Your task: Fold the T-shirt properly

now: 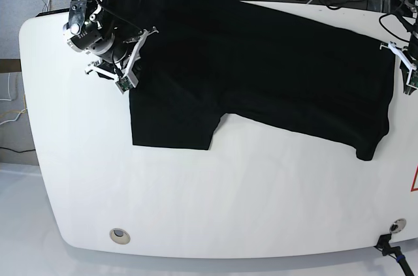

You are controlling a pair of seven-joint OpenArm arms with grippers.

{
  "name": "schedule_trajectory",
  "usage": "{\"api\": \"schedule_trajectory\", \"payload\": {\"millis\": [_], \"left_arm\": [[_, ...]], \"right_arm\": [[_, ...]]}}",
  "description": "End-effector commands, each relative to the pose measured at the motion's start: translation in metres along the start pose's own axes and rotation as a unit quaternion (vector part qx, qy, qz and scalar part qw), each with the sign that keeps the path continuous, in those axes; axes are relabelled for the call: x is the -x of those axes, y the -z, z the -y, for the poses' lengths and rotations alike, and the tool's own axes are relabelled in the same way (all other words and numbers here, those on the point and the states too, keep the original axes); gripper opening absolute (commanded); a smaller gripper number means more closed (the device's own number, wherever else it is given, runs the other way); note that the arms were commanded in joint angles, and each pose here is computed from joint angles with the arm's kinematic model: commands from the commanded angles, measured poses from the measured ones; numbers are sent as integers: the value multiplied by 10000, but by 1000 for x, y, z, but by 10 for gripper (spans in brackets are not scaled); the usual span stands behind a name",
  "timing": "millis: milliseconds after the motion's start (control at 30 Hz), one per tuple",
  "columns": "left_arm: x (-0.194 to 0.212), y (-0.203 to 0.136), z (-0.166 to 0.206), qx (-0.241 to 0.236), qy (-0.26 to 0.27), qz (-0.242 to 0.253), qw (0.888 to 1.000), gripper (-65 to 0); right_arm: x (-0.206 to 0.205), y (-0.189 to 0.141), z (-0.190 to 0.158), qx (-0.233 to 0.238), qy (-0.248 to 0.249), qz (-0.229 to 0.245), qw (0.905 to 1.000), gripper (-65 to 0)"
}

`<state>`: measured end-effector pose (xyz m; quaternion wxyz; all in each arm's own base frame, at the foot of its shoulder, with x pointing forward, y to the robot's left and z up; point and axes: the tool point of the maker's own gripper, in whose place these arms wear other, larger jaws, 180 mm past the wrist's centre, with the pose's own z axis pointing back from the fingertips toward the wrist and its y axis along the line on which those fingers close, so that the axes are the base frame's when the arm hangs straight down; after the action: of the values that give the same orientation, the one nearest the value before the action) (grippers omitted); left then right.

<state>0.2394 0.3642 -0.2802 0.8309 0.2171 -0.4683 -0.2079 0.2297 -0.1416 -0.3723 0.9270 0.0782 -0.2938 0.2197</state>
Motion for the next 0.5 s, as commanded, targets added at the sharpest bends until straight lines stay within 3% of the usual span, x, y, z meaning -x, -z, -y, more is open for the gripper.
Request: {"api": "schedule_trajectory", "payload": {"millis": [0,200,300,367,467], "left_arm": [[-18,0,-11,-134,76,292,9995,-650],[-51,23,9,109,52,669,9977,-650],[-59,42,8,-34,-322,524,9981,-424],[-62,59,-1,-173,-660,414,9968,-307],[-49,85,-11,-195,-1112,-6,9936,-260]], "right_arm": [[-14,-4,5,58,-77,224,9997,-650],[-19,-1,9,77,-54,260,9996,-650],[-20,-1,10,80,-55,268,9996,-650],[-21,-1,10,83,-57,275,9996,-650],[-23,1,12,90,-50,293,9995,-650]]}}
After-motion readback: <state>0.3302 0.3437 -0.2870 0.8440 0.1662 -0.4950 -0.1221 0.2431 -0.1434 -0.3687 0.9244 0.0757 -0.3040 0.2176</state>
